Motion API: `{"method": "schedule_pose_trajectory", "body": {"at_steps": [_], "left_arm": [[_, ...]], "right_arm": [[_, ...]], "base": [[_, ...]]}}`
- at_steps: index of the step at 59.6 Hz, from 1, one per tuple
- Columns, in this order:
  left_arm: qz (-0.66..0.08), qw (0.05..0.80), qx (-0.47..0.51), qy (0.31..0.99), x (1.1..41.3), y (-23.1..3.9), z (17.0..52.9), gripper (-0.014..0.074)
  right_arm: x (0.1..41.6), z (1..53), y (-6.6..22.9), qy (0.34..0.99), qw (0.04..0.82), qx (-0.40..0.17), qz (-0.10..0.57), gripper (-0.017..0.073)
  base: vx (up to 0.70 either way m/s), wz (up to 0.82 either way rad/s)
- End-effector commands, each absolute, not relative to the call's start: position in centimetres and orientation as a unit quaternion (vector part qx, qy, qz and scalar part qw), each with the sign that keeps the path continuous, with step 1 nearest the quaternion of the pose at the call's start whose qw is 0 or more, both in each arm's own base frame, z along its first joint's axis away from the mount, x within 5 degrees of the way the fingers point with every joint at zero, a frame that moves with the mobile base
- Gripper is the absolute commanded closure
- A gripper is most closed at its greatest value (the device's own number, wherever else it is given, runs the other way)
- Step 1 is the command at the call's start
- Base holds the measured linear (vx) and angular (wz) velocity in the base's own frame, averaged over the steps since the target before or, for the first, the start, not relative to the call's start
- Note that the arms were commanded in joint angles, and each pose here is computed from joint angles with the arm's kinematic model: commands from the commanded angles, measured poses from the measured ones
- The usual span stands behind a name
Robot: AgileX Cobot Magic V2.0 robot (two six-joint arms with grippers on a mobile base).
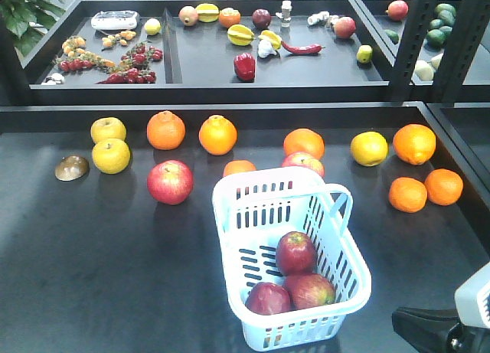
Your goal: Pick three apples into basket with both arms
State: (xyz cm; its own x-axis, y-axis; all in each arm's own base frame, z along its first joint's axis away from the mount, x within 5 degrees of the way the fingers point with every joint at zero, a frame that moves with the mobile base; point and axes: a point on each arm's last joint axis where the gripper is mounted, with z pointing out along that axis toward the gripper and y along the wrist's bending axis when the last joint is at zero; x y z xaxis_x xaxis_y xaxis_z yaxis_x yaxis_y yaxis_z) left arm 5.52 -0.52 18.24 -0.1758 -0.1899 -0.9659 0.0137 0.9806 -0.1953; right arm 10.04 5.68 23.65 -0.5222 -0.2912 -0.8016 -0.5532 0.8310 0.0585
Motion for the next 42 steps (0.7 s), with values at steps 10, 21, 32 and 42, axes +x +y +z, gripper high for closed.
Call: {"method": "schedule_pose_trajectory", "body": {"at_steps": [10, 21, 32, 42], "left_arm": [[-0.080, 0.699, -0.039, 0.710, 5.43, -0.44, 20.24, 0.0599], [-0.088, 0.710, -0.021, 0.698, 5.41, -0.59, 20.56, 0.0599], [-0.104, 0.707, -0.038, 0.698, 5.41, -0.59, 20.54, 0.0599], [-0.108, 0.707, -0.042, 0.698, 5.41, -0.58, 20.53, 0.0599]], "right_arm": [[10.56, 24.90, 5.69, 0.844, 0.457, -0.236, 0.153, 0.0567], [10.57, 24.90, 5.69, 0.844, 0.457, -0.235, 0.153, 0.0567], [10.56, 24.91, 5.69, 0.844, 0.457, -0.235, 0.154, 0.0567], [10.56, 24.91, 5.69, 0.844, 0.457, -0.235, 0.154, 0.0567]], "base": [[0.00, 0.00], [0.00, 0.00], [0.00, 0.00], [0.00, 0.00]]}}
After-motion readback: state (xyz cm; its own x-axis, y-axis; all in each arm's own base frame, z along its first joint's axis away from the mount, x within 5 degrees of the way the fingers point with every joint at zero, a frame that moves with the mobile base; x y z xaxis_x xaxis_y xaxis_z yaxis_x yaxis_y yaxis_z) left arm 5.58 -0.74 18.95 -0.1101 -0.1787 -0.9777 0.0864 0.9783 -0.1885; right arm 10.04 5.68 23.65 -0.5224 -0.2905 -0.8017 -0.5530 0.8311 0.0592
